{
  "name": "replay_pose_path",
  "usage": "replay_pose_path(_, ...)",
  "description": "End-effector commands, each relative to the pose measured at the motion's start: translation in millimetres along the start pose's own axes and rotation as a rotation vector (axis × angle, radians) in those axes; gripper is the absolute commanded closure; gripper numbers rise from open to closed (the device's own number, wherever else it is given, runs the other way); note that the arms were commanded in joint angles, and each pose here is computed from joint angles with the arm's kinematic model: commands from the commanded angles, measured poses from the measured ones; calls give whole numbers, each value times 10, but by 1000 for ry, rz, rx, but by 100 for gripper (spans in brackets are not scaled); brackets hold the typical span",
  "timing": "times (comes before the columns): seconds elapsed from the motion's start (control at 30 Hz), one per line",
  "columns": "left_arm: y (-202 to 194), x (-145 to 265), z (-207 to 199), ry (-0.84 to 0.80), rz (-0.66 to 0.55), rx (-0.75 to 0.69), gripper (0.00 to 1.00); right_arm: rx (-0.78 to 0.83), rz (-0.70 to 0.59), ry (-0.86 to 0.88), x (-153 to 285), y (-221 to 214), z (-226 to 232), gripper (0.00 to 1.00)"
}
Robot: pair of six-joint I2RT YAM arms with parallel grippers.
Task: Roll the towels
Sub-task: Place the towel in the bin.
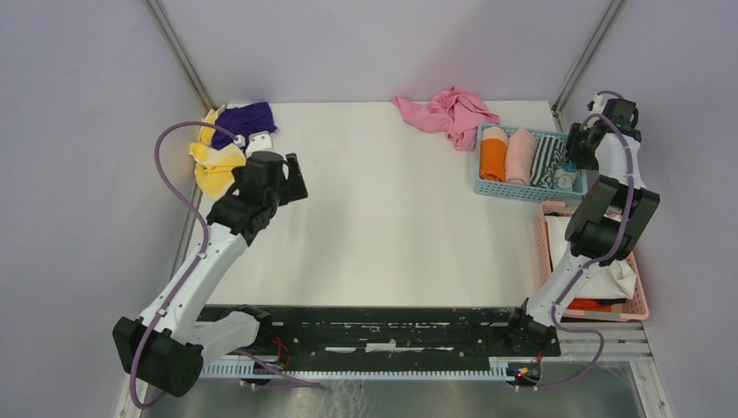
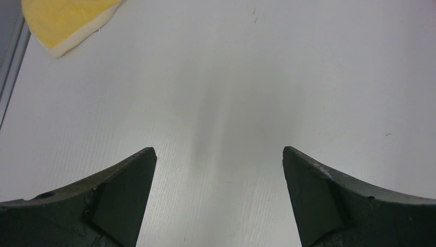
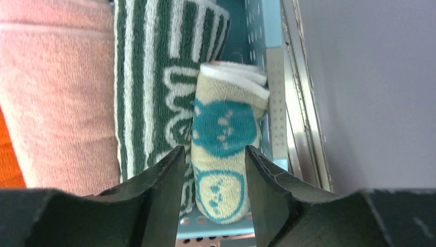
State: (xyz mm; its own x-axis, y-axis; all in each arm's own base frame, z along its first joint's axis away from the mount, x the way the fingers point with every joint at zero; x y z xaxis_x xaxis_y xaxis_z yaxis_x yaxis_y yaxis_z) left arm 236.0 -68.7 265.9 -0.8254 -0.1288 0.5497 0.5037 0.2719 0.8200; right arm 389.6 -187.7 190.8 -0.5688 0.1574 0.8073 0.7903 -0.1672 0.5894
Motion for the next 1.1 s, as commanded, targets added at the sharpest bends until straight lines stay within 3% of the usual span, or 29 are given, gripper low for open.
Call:
replay_pose_path(0.0, 78, -21, 24, 14, -48, 7, 1, -50, -92, -3, -145, 218, -22, 44)
replay_pose_path(0.2, 79, -62, 41, 18, -34, 12, 1, -59, -25, -4, -458, 116, -51, 43)
replay_pose_path(0.33, 61, -84, 50, 26, -26, 10, 1, -18, 55, 130, -688, 49, 12, 54)
replay_pose_path(0.4, 62, -95, 49, 26, -23, 11, 0, -1, 133, 154, -805, -44, 10, 63)
replay_pose_path(0.47, 58, -106, 49, 23, -18, 12, 0, 9, 174, 147, -862, -127, 0, 65)
replay_pose_path(0.67, 66, -116, 54, 16, -15, 19, 0, 7, -26, -11, -413, 160, -79, 49)
replay_pose_path(0.83, 78, -98, 65, 2, -20, 30, 0, 7, -167, -113, 117, 488, -14, 43)
replay_pose_path(1.07, 117, -53, 95, -16, -40, 52, 1, 180, -257, -6, 530, 569, 901, 38)
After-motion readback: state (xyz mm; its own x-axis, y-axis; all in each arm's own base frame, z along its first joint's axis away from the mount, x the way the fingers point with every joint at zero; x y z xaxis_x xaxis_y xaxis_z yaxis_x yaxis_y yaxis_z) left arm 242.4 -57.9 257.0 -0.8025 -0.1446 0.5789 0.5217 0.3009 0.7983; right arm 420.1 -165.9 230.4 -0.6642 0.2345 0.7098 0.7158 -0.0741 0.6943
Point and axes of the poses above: each gripper's point midway between its finger pads, its own x axis back along the fingers, its own z axis along the line the jaws close on, y = z × x, the point moved 9 cm from there along x, back along the fingers, and after that the axes turned 5 degrees about x, right-handed, at the moved point
